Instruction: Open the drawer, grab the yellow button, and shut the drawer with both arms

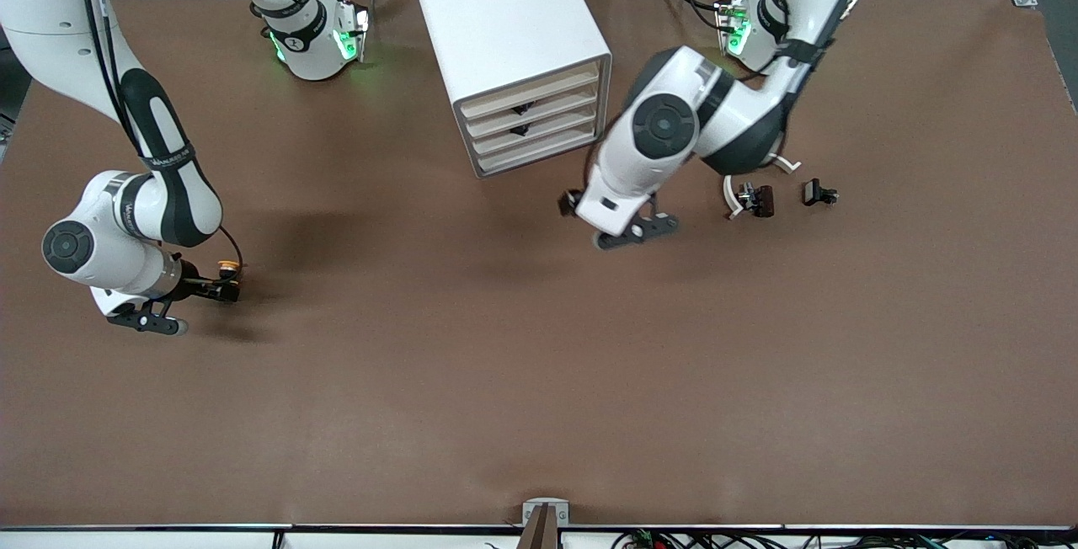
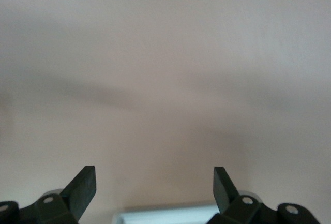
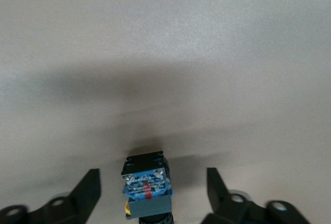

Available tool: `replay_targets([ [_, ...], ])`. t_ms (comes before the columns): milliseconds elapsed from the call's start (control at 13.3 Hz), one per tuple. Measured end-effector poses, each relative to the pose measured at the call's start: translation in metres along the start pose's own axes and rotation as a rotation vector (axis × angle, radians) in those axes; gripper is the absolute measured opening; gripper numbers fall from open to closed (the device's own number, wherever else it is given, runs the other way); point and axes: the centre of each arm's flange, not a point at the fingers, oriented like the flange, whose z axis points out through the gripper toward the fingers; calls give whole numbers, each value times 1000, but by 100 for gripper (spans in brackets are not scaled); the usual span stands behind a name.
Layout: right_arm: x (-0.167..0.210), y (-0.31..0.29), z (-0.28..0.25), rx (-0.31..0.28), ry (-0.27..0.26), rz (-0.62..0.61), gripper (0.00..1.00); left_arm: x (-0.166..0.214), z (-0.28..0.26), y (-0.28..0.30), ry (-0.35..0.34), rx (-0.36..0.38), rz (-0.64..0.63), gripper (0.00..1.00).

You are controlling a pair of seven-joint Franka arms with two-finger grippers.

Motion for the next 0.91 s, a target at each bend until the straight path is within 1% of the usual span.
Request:
replay_targets([
  [151, 7, -4, -18, 2, -24, -5, 100, 36, -14, -28, 61, 23, -14, 100],
  [226, 12, -5, -36, 3, -43, -8, 100, 54, -25, -44, 81, 23, -6, 100],
  [377, 21, -10, -86, 4, -88, -15, 100, 88, -60, -79, 102, 17, 54, 100],
  [528, 26, -16, -138, 4, -125, -25, 100, 120, -108, -123, 114, 15, 105, 100],
  [679, 29, -23, -175, 2, -139, -40, 100, 140, -148, -166, 110, 24, 106, 100],
  [905, 28, -38, -230, 1, -142, -97, 100, 153, -197, -223, 154, 17, 139, 100],
])
